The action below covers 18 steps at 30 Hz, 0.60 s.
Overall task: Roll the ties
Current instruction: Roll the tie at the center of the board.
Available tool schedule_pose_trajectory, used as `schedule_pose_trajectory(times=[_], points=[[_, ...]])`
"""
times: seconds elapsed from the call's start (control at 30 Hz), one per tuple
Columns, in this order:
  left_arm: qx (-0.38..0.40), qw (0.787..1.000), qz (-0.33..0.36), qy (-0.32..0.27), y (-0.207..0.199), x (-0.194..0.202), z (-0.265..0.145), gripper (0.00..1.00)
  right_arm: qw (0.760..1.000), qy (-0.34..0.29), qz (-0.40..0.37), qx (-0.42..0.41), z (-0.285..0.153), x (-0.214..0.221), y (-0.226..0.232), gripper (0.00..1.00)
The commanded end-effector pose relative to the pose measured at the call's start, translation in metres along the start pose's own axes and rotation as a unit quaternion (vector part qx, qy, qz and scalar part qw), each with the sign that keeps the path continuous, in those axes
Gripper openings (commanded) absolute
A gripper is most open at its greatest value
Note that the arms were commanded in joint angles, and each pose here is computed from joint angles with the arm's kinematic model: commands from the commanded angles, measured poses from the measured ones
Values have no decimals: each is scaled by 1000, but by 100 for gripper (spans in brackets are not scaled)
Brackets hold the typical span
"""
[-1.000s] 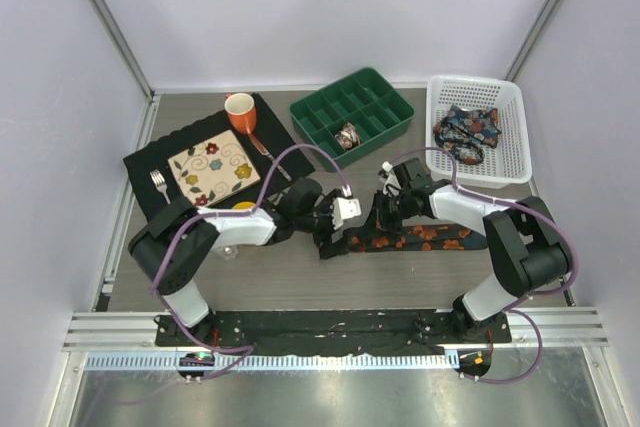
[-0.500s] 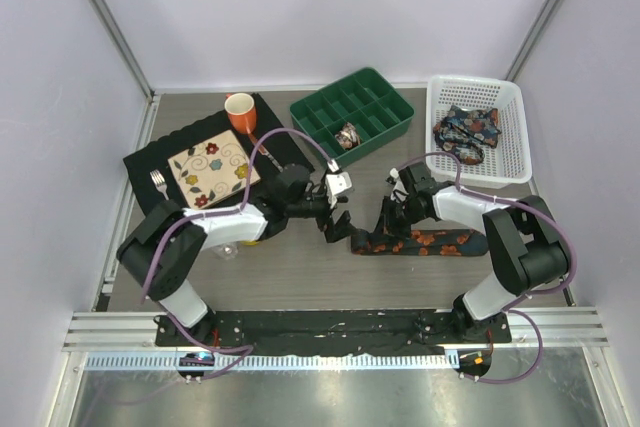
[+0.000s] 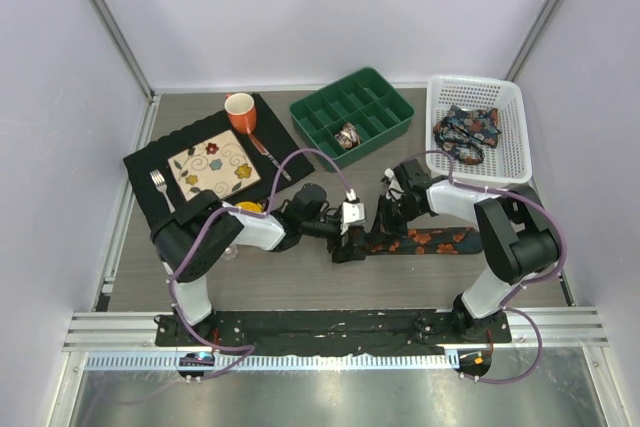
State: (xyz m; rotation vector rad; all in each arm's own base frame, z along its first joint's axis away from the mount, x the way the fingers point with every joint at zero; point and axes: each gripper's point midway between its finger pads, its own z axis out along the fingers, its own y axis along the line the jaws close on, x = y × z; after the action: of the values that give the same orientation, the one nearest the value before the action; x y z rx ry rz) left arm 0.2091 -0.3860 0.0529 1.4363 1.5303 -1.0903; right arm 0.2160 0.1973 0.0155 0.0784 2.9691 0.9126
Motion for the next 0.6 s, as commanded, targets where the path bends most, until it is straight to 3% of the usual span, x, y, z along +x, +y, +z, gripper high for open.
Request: schedule_pose_trajectory(times=[0.0,0.07,0.13,0.3,0.33,0.37,0.47,0.57], points=[[0,999,38,-4,5,2,7,71,993,9,-22,116,21,10,-52,1],[1,999,35,16,3,15,4,65,994,4,-25,110,23,7,-48,1],[-2,999,33,28,0,22,0,51,994,-2,-29,106,24,3,-46,1],[-26,995,22,89,-5,58,-19,34,996,-18,-44,76,18,-6,-27,3],[-32,994,27,98,-5,61,-22,32,996,-31,-51,67,9,-11,-19,7],[-30,993,25,113,-9,70,-26,31,996,-40,-56,58,3,-15,-10,19],[-34,990,42,133,-10,78,-31,29,996,-65,-66,13,-23,-16,20,40],[-39,988,57,140,-8,77,-30,32,995,-60,-55,-49,-35,-6,45,47]])
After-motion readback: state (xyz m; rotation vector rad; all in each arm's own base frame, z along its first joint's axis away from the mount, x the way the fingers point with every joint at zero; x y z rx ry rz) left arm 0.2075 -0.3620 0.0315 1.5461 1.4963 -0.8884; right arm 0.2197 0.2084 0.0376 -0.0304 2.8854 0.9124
